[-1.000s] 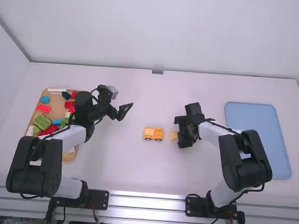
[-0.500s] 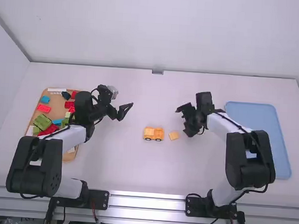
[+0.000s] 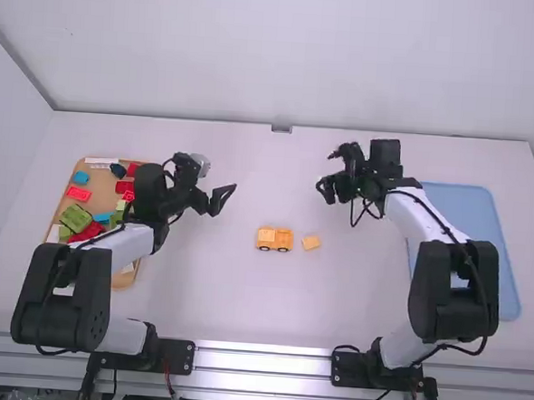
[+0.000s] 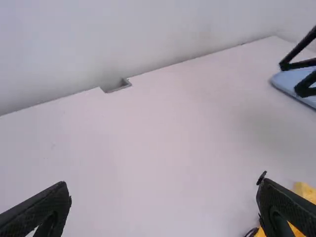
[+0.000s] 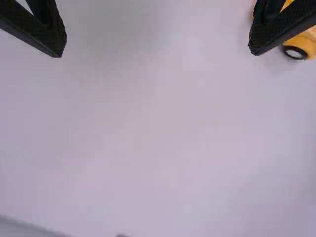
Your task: Assemble lego blocks to make yellow taxi
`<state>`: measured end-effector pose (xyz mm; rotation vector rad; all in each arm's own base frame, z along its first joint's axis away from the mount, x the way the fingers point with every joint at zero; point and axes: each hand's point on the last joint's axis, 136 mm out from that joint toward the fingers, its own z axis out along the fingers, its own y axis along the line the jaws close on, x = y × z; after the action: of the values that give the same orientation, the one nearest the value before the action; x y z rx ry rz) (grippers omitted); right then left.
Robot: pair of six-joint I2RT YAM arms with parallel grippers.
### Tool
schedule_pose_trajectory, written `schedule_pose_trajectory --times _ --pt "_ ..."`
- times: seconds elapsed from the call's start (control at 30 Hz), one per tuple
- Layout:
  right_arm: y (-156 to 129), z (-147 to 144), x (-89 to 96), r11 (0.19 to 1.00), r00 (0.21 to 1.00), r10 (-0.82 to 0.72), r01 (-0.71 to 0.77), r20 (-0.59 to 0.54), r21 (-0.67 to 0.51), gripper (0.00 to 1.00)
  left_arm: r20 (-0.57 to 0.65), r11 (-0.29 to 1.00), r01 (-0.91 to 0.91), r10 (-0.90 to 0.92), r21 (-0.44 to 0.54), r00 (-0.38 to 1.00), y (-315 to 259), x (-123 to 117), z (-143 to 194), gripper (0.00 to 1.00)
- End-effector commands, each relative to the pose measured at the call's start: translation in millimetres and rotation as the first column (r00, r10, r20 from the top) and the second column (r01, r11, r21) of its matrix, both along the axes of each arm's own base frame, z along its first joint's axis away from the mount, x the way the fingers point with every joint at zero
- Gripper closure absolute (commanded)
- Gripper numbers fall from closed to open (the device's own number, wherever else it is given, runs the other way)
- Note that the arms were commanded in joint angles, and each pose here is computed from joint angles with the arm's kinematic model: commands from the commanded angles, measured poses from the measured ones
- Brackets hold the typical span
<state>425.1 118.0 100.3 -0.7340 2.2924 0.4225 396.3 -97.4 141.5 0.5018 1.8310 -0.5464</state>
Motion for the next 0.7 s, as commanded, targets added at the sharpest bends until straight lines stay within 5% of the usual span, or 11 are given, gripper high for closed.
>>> schedule_pose_trajectory --times 0.0,0.07,0.13,0.23,0.47,0.67 --pt "6 20 -0.4 0.974 0.965 0.221 -0.212 0.142 -0.079 0.02 -0.019 0.998 -0.054 0.053 -0.039 0.998 3 5 8 0.01" --pt "13 18 -17.9 0.929 0.915 0.369 -0.361 0.161 -0.082 0.01 -0.063 0.994 -0.072 0.067 -0.077 0.996 3 4 5 0.01" --pt "18 13 -50.6 0.813 0.784 0.581 -0.574 0.218 -0.098 0.01 -0.114 0.993 -0.083 0.072 -0.088 0.991 3 1 -3 0.01" --pt "14 9 -85.3 0.702 0.654 0.692 -0.709 0.304 -0.071 0.02 -0.077 0.999 0.013 -0.017 -0.044 0.997 -7 -7 -4 0.01" --pt "16 -28 -82.7 0.691 0.661 0.663 -0.721 0.352 0.053 0.01 0.165 0.836 0.531 -0.548 0.141 0.82 -59 -73 -2 0.01" --pt "32 -63 -97.6 0.615 0.599 0.724 -0.785 0.342 0.074 0.01 0.134 0.786 0.601 -0.617 0.146 0.775 -72 -84 -23 0.01"
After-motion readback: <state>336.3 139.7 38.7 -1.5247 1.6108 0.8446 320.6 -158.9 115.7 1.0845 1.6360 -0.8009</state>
